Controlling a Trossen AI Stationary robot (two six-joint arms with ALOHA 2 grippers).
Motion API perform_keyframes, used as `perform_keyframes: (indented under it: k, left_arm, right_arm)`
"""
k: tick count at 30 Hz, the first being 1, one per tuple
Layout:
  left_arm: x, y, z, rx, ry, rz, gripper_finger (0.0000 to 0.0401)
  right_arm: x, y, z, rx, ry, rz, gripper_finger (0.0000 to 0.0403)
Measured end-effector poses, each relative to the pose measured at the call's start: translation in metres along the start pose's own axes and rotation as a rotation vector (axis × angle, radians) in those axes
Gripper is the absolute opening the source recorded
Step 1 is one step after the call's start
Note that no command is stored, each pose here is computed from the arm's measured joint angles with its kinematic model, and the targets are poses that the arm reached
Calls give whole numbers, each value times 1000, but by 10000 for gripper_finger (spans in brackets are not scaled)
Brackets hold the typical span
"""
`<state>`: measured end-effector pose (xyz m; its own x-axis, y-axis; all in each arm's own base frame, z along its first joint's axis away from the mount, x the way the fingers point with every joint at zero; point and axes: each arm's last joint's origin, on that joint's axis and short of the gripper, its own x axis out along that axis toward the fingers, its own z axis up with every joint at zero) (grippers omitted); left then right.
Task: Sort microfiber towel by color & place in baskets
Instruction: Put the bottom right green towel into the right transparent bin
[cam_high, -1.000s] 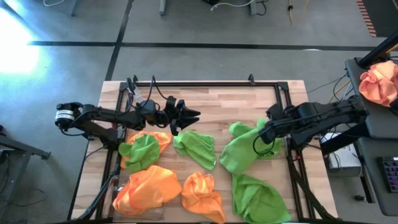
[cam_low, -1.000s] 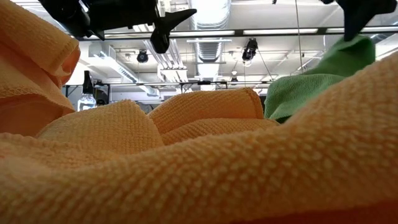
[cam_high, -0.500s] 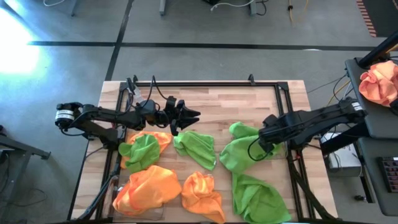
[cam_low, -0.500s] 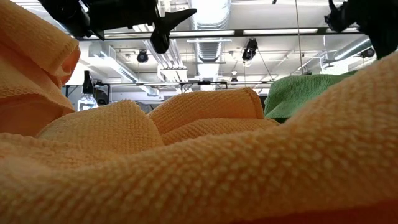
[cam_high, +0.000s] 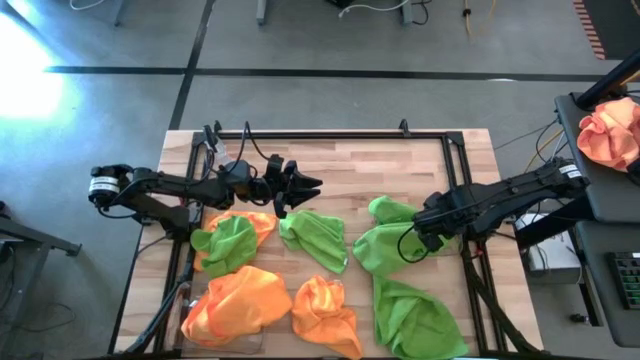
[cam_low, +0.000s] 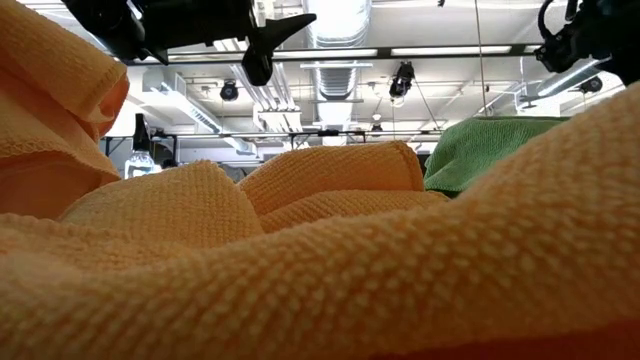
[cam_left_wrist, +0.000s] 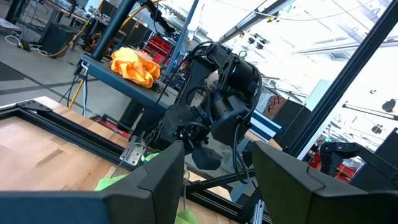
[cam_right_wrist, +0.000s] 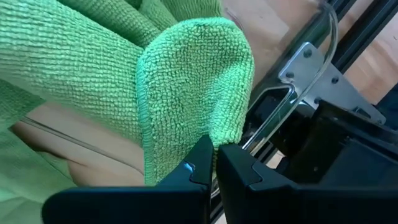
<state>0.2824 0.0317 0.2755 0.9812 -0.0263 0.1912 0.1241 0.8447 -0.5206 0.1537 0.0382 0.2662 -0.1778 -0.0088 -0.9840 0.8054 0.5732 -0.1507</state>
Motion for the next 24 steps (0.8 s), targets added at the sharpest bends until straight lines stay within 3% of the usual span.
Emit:
perform_keyframes:
  k: [6,24]
  left_arm:
    - [0,0,0,2,-1,0,174]
    - [0,0,0,3,8,-14,174]
  right_arm:
    - [-3,1,1,-15,-15,18,16]
    - [-4,6,2,-15,-37,67,99]
